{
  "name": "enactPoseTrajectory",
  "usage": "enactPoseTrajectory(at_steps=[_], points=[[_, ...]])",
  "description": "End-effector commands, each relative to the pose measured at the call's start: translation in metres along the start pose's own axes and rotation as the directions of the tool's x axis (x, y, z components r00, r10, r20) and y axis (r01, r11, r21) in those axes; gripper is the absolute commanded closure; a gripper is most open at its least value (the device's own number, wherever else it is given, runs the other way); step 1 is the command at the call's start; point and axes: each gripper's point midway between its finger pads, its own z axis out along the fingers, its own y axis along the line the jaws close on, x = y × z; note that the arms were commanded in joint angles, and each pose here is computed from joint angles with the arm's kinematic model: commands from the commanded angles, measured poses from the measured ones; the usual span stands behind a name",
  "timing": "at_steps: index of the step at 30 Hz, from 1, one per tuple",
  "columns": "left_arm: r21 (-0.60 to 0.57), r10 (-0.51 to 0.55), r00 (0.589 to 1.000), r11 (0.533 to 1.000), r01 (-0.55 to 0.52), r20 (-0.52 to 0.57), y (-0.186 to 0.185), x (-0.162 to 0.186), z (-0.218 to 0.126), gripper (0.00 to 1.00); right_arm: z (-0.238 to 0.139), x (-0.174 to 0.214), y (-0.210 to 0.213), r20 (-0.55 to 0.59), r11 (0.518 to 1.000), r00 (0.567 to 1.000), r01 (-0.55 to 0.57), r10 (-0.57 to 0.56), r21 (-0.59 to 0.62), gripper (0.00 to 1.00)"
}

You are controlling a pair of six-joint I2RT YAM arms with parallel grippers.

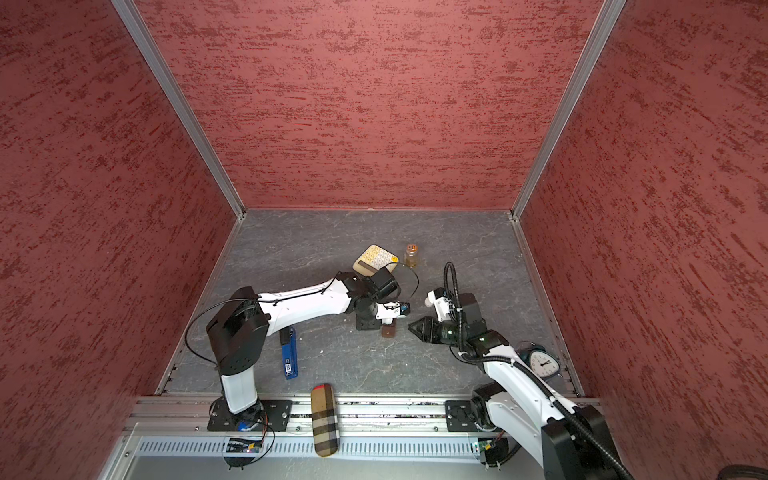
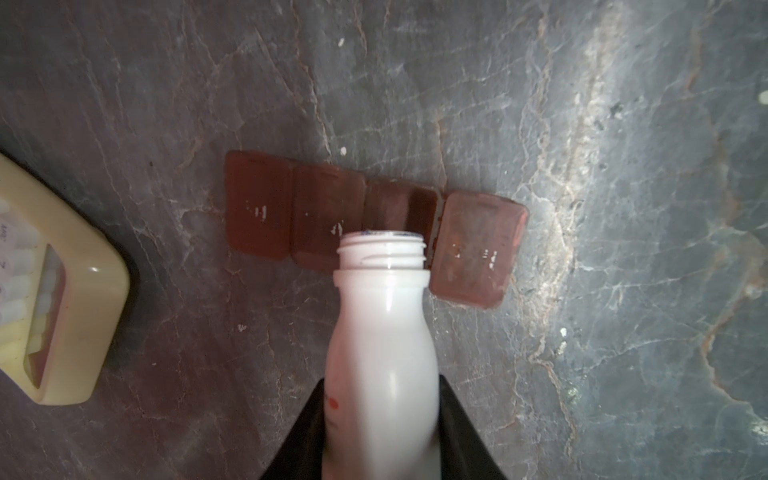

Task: Sort the pills into containers
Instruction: 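Tilt the white bottle mouth down over one organizer compartment with the left gripper, then shake white pills from the bottle into the compartment with the left gripper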

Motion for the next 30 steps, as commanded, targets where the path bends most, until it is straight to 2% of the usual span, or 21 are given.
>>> enactPoseTrajectory(at_steps=[1, 21, 30], points=[[0.0, 0.027, 1.0, 1.0, -0.027, -0.007, -0.0004, -0.0032, -0.0028, 1.0, -0.0007, 0.0, 0.0008, 0.007, 1.0, 1.0, 0.013, -0.012, -0.007, 0.58], [0.016, 0.046, 0.997, 0.999, -0.045, -0.059, -0.0034, -0.0006, -0.0036, 1.0, -0.0006, -0.0001, 0.0011, 0.007, 1.0, 1.0, 0.013, -0.013, -0.01, 0.58], [0.006, 0.033, 0.999, 0.999, -0.033, -0.042, -0.0004, -0.0026, -0.0039, 1.0, -0.0006, 0.0005, 0.0011, 0.006, 1.0, 1.0, 0.012, -0.012, -0.01, 0.58]])
